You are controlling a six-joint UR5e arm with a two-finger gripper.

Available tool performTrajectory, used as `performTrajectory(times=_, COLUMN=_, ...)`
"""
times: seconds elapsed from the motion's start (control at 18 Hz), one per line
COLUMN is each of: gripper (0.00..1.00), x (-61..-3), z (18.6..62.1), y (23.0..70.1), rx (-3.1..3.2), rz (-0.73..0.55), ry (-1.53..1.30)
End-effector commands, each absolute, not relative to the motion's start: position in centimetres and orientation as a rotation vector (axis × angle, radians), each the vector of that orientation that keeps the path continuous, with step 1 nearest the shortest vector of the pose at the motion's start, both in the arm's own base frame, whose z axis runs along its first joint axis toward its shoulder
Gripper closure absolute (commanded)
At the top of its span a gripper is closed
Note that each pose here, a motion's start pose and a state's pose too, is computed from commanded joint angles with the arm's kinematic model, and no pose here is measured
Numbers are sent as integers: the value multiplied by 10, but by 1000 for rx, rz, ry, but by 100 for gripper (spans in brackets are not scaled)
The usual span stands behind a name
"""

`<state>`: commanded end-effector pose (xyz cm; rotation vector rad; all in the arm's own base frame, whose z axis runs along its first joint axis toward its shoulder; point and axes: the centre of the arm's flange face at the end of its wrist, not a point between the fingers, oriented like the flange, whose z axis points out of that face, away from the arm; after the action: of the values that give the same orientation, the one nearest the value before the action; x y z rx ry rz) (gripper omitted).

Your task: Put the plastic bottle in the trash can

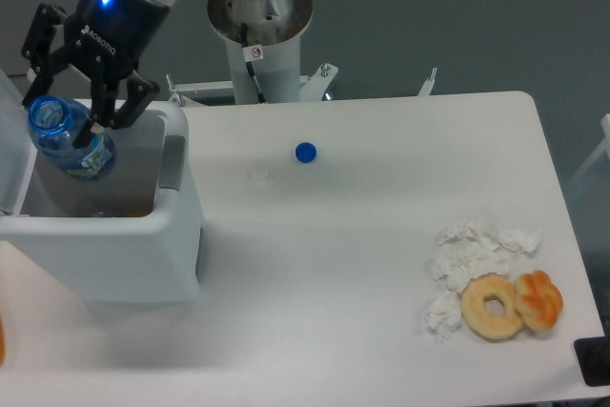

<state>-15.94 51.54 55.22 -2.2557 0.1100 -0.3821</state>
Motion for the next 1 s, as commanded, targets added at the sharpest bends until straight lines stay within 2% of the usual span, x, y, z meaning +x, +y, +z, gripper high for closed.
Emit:
performTrajectory(times=0.22, gripper=2, x=-161, z=553, y=515, rx=-2255, rz=-380, ry=106)
performTrajectory(times=0.61, gripper=0, x=-206, z=568, y=506, rx=-2243, rz=-296, ry=30)
performTrajectory(times=0.72, gripper=0, x=-223, z=568, y=502, rx=-2277, rz=-215, ry=0)
performTrajectory(times=1.0, gripper=0, x=-254, z=545, y=505, rx=-2441, rz=109, ry=170)
